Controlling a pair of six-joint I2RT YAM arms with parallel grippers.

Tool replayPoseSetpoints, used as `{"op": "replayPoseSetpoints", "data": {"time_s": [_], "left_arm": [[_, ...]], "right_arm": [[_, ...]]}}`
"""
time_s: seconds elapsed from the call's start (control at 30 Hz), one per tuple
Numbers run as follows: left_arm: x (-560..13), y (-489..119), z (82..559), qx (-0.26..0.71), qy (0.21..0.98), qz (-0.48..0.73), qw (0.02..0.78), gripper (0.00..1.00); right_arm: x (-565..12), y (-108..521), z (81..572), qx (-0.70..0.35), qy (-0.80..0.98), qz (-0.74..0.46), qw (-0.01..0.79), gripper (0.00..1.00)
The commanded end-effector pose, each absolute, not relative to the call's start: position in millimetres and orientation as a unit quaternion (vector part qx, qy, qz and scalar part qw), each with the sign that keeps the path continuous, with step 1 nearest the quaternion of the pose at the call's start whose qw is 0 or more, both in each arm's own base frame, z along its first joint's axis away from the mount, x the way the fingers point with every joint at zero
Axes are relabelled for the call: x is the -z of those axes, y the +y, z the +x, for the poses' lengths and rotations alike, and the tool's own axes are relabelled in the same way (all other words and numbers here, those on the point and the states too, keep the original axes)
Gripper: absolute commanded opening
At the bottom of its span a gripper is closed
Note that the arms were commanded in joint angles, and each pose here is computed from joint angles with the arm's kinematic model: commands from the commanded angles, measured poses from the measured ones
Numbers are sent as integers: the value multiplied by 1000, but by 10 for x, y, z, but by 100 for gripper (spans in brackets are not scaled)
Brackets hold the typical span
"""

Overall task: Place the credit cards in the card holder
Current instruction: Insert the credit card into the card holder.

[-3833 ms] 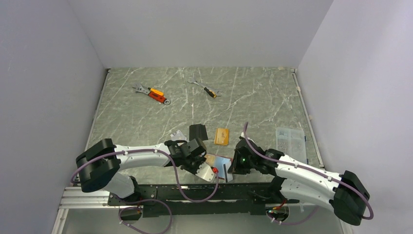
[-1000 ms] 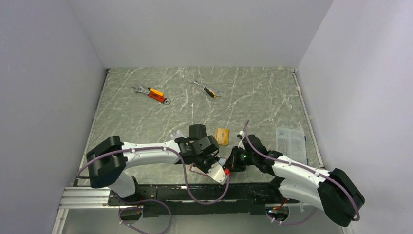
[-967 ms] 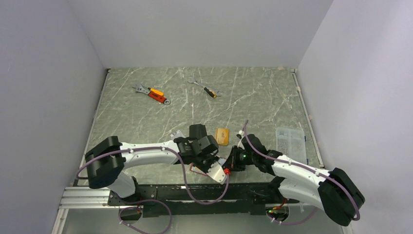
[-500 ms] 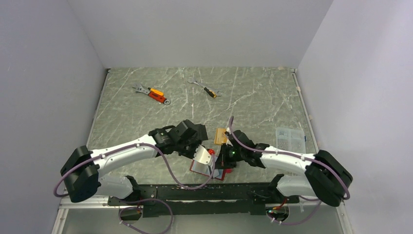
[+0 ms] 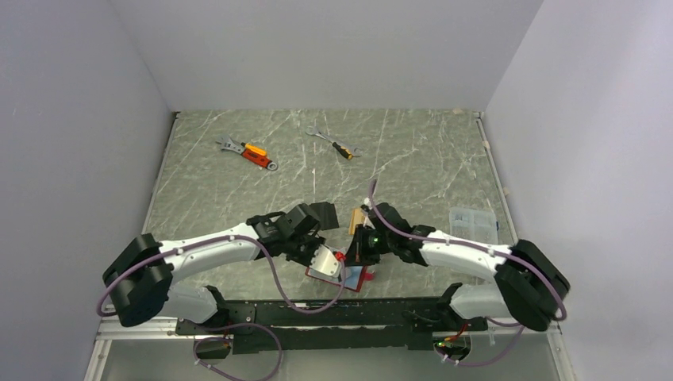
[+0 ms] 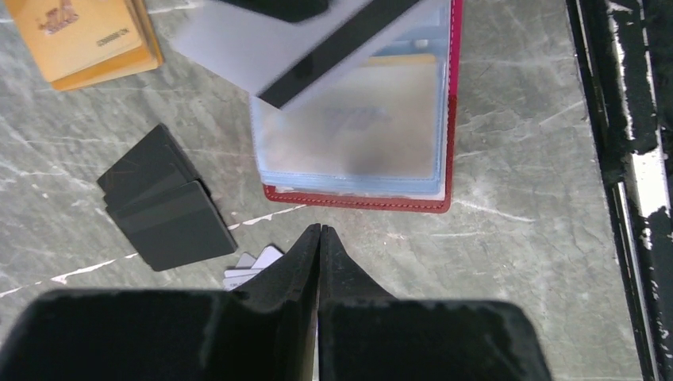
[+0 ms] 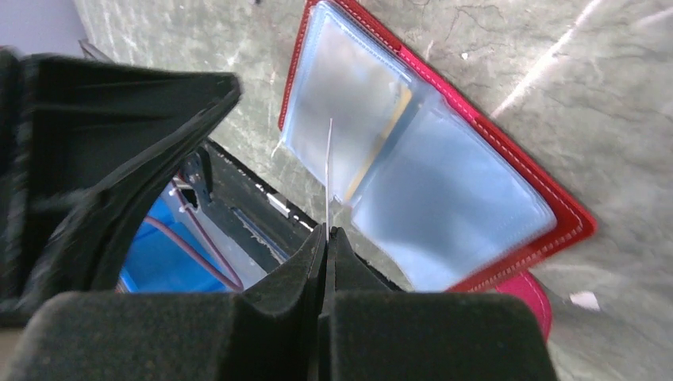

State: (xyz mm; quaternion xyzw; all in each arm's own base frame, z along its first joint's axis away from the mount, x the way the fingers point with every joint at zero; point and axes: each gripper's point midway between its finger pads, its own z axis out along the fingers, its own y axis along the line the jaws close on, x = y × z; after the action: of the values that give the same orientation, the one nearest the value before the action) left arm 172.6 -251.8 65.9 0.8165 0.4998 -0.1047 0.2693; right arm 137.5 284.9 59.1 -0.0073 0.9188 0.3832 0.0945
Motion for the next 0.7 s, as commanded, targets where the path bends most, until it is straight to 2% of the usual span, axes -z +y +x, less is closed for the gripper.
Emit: {"op": "replayPoseSetpoints", "data": {"time_s": [0.0, 0.27, 0.67], "left_arm": [[-556, -2613, 1763, 108, 482, 825, 273, 9], [-326, -2584, 1774, 91, 487, 833, 247, 6], [-63, -2370, 1590, 82, 507, 833, 205, 1]], "right_arm": [[-741, 2638, 1354, -386, 914, 1, 125, 0], [-541, 2346, 1098, -381, 917, 34, 109, 0], [-452, 2322, 1084, -376, 920, 34, 104, 0]]}}
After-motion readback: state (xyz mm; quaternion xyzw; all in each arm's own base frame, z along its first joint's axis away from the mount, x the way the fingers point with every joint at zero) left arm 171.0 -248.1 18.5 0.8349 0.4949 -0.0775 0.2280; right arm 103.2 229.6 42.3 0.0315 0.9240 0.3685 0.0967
